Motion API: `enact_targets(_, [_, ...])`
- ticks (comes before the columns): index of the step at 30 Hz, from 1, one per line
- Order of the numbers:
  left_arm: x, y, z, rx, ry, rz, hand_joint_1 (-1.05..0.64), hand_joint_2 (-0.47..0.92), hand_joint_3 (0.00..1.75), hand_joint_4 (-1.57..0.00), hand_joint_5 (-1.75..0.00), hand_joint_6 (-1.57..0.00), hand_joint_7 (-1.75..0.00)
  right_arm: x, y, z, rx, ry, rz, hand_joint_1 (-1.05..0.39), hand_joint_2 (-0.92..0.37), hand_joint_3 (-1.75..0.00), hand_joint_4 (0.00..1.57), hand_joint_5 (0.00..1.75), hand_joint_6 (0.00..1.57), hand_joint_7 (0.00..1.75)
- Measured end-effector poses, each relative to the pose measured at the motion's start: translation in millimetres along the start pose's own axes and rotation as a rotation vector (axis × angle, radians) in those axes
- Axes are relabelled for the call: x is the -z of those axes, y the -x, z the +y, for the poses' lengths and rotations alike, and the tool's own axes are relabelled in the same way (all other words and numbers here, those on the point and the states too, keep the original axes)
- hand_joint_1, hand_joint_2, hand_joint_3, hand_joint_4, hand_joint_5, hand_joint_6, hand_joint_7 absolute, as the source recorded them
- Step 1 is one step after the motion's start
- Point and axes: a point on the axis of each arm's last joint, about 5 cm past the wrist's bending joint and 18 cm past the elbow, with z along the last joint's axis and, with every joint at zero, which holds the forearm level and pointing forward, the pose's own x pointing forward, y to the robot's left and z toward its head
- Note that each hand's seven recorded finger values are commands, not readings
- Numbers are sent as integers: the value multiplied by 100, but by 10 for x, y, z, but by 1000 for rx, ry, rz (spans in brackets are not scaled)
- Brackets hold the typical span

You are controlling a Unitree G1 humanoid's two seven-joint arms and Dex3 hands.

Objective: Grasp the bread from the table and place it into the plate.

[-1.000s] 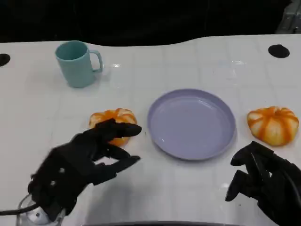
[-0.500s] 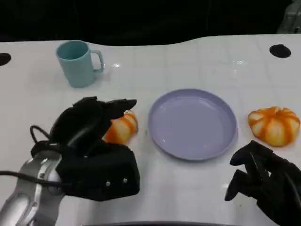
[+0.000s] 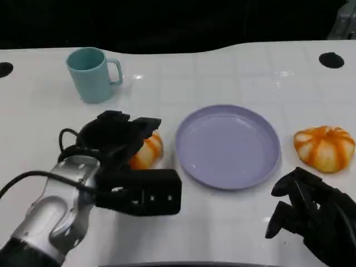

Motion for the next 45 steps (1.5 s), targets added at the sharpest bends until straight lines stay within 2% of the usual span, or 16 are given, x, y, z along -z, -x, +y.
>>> enact_targets(8, [1,-249,-91,102,-16,83,-49,76,1,0,-25,-21,0,0,4,-4,1,1,1,-44,-92,-44,61,175,48,162])
enact_targets(18, [-22,-499,-169,156,-4,160,-51,74,0,0,-22,-22,-1,0,9,-9,2,4,1,-45,-92,-45,62,175,47,161])
enact_targets(29, [-23,-618,-250,194,3,163,-42,75,1,0,-22,-21,0,3,18,-12,4,4,3,-44,-92,-45,62,175,47,161])
enact_targets(41, [30,-631,-295,213,23,163,-28,79,1,-12,-21,-26,-1,-1,19,-8,3,3,6,-45,-92,-44,64,175,49,161])
enact_targets(42, [35,-630,-298,211,23,164,-24,85,1,-25,-19,-34,-2,-2,20,-7,3,3,5,-45,-92,-44,63,175,48,161])
enact_targets(44, [45,-625,-311,196,22,160,-20,90,3,-38,-17,-42,-3,-5,21,-6,2,3,5,-45,-92,-44,62,175,48,161])
enact_targets(45, [51,-621,-320,185,21,158,-18,91,8,-62,-30,-59,-7,-7,21,-5,2,3,3,-44,-92,-44,62,175,48,161])
